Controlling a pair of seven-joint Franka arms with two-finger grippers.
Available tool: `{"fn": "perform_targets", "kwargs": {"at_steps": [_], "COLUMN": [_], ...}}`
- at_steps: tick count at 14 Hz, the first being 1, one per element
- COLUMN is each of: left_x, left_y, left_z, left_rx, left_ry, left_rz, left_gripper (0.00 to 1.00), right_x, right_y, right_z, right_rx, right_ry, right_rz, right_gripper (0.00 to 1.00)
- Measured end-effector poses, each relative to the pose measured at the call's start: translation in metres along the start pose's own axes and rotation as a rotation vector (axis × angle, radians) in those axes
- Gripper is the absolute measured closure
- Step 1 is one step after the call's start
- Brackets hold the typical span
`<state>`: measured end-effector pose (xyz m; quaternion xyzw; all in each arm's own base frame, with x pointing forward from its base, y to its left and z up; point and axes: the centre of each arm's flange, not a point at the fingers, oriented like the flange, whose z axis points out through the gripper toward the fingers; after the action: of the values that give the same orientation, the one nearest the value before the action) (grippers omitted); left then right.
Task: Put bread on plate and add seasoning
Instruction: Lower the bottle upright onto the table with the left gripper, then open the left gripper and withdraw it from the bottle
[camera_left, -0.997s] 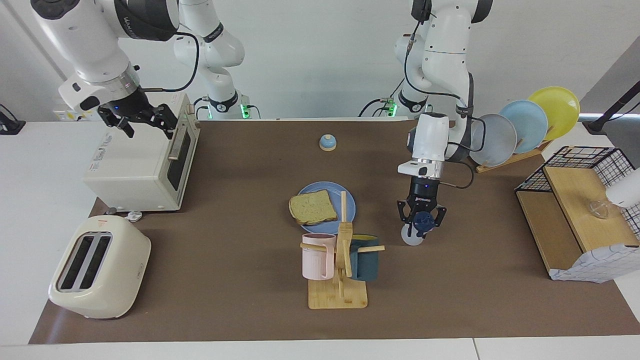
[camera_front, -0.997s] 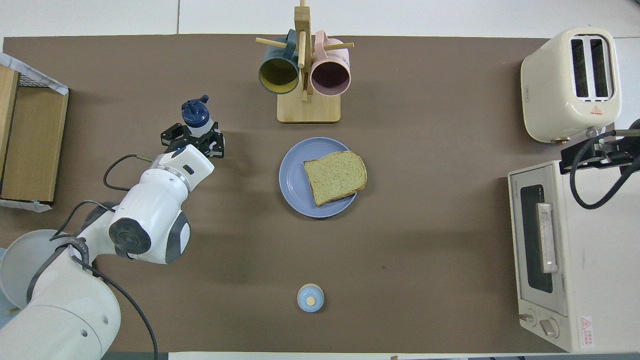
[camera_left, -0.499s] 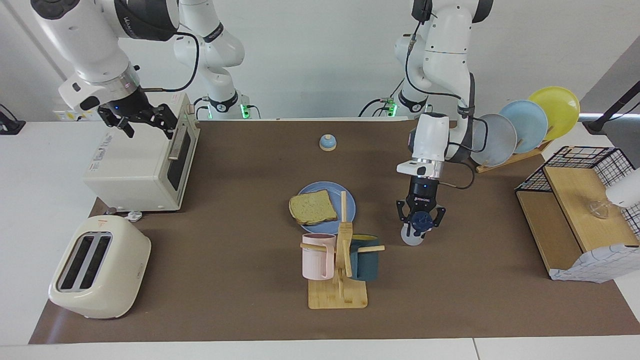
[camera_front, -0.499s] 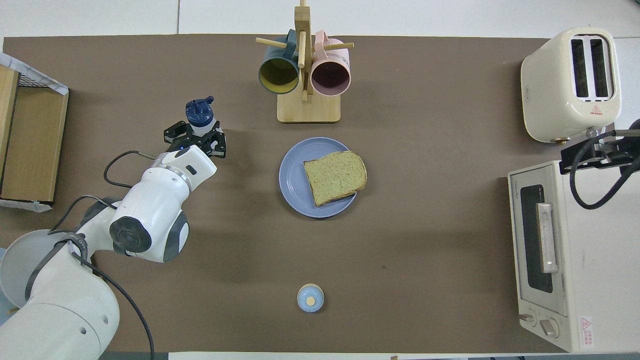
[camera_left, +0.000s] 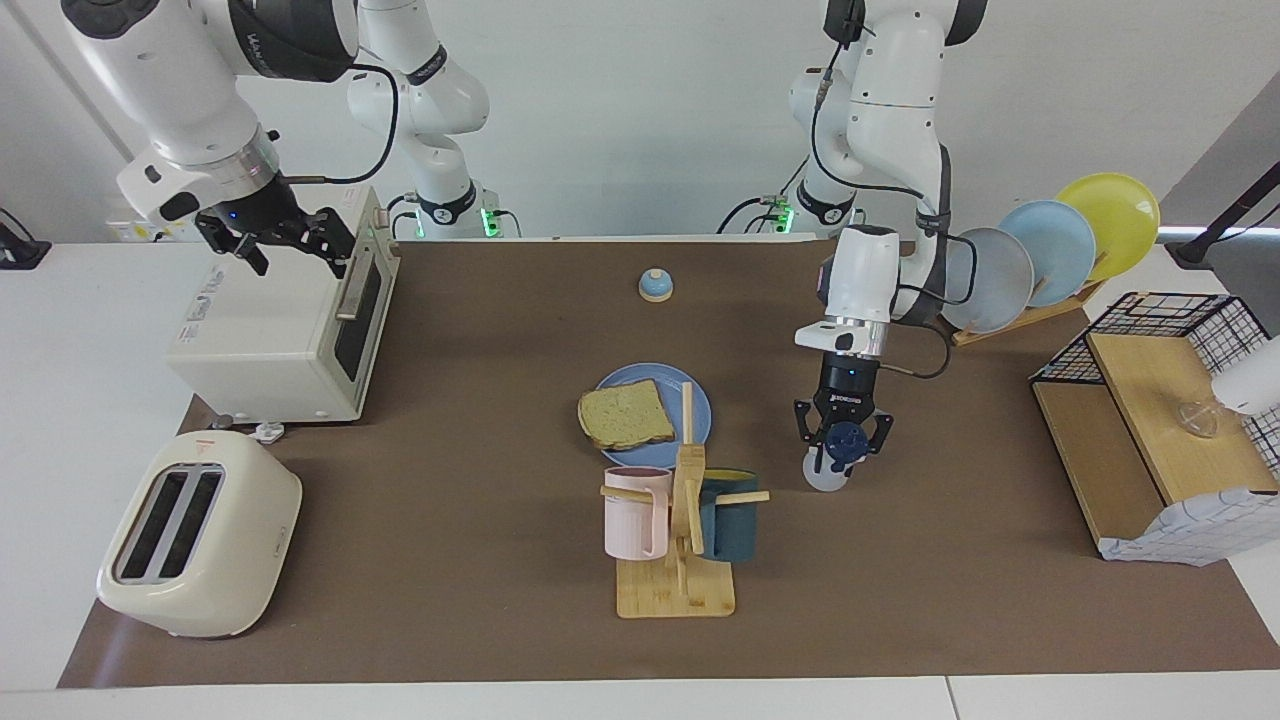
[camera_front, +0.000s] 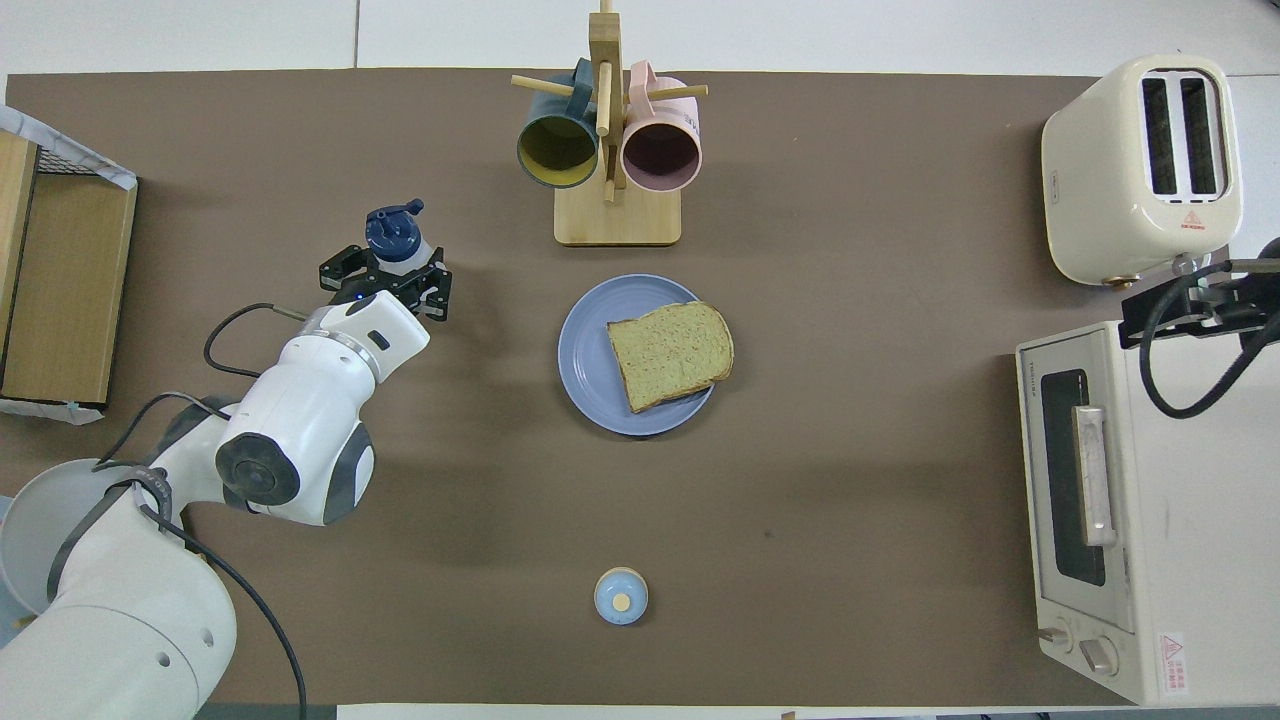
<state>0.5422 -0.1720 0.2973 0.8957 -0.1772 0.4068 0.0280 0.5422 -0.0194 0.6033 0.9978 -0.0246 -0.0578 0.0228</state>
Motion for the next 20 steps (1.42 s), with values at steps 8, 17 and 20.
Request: {"fn": "perform_targets", "kwargs": {"at_steps": [8, 17, 20], "left_x": [-0.014, -0.025, -0.032], "left_y": [-0.002, -0.014, -0.01], "left_z": [-0.005, -0.054, -0.078], "left_rx": [0.0, -0.001, -0.017], "left_ry": [-0.026, -0.021, -0.016], "left_rz": [-0.006, -0.049, -0.056], "left_gripper": [0.0, 0.0, 0.0], "right_x": [0.0, 0.0, 0.0], "right_y": [0.0, 0.0, 0.0], "right_z": [0.0, 0.0, 0.0], "right_rx": [0.0, 0.0, 0.0], "right_ry": [0.0, 0.0, 0.0], "right_rz": [0.0, 0.0, 0.0], "right_gripper": [0.0, 0.0, 0.0]}}
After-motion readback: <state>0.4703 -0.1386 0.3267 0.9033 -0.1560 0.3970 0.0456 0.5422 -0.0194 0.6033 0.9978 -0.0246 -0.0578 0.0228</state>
